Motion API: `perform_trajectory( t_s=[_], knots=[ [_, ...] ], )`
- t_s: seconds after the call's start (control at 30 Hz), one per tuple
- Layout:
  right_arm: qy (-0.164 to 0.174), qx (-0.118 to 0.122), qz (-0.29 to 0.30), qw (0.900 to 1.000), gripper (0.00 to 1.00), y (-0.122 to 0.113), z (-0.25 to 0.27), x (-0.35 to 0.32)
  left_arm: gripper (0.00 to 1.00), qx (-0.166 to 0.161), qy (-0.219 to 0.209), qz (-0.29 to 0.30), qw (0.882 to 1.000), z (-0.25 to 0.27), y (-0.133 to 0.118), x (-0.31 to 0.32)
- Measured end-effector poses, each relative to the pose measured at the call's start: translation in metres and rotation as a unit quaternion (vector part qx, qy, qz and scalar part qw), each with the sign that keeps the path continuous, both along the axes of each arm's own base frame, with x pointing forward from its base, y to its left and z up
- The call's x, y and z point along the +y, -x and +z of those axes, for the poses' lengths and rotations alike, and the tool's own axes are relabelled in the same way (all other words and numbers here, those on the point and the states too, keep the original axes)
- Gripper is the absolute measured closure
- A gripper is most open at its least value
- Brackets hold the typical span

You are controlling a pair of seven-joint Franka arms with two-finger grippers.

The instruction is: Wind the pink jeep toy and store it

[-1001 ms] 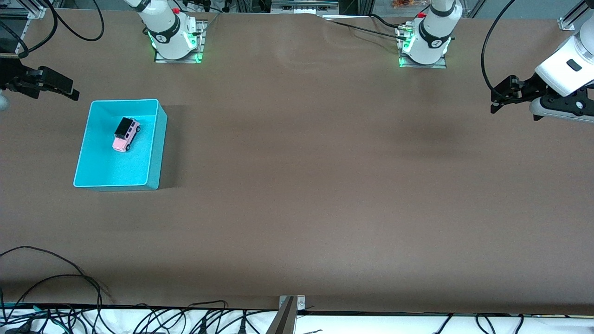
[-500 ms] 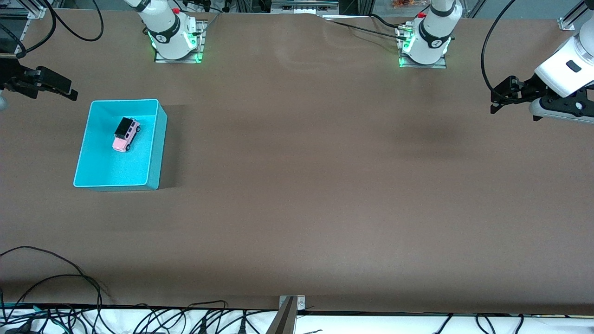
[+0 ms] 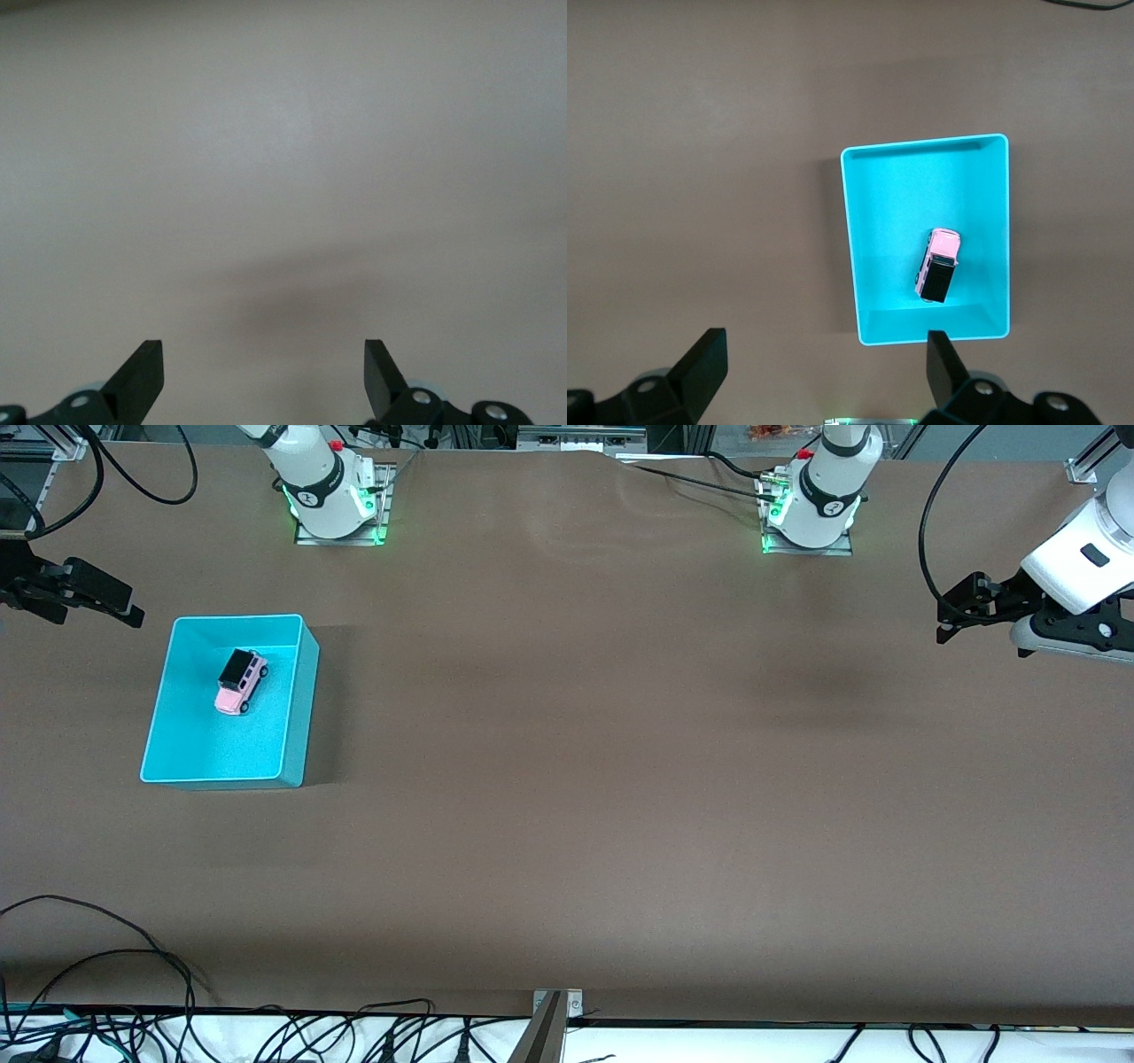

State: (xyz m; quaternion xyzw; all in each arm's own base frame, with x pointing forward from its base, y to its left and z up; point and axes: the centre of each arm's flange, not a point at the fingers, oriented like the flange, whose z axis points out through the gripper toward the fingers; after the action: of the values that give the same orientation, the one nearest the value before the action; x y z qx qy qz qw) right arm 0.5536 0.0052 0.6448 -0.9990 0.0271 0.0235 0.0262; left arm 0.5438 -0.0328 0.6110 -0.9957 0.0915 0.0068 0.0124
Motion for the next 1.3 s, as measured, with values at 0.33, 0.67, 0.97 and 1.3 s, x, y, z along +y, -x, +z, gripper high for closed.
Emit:
perform_trajectory(
  t_s=[0.33,0.67,0.97,1.3],
  knots=[
    [0.0,-0.003,0.012,1.0,0.0,-0.002,-0.001,0.001,0.0,0.0,0.0,0.0,1.0,0.0,0.0,0.0],
    [0.0,-0.001,0.006,1.0,0.0,-0.003,-0.003,-0.006,0.0,0.0,0.0,0.0,1.0,0.0,0.0,0.0],
    [0.0,-0.001,0.002,1.0,0.0,-0.003,-0.004,-0.01,0.0,0.0,0.0,0.0,1.0,0.0,0.0,0.0],
    [0.0,-0.001,0.002,1.0,0.0,-0.004,-0.004,-0.01,0.0,0.0,0.0,0.0,1.0,0.0,0.0,0.0]
  ],
)
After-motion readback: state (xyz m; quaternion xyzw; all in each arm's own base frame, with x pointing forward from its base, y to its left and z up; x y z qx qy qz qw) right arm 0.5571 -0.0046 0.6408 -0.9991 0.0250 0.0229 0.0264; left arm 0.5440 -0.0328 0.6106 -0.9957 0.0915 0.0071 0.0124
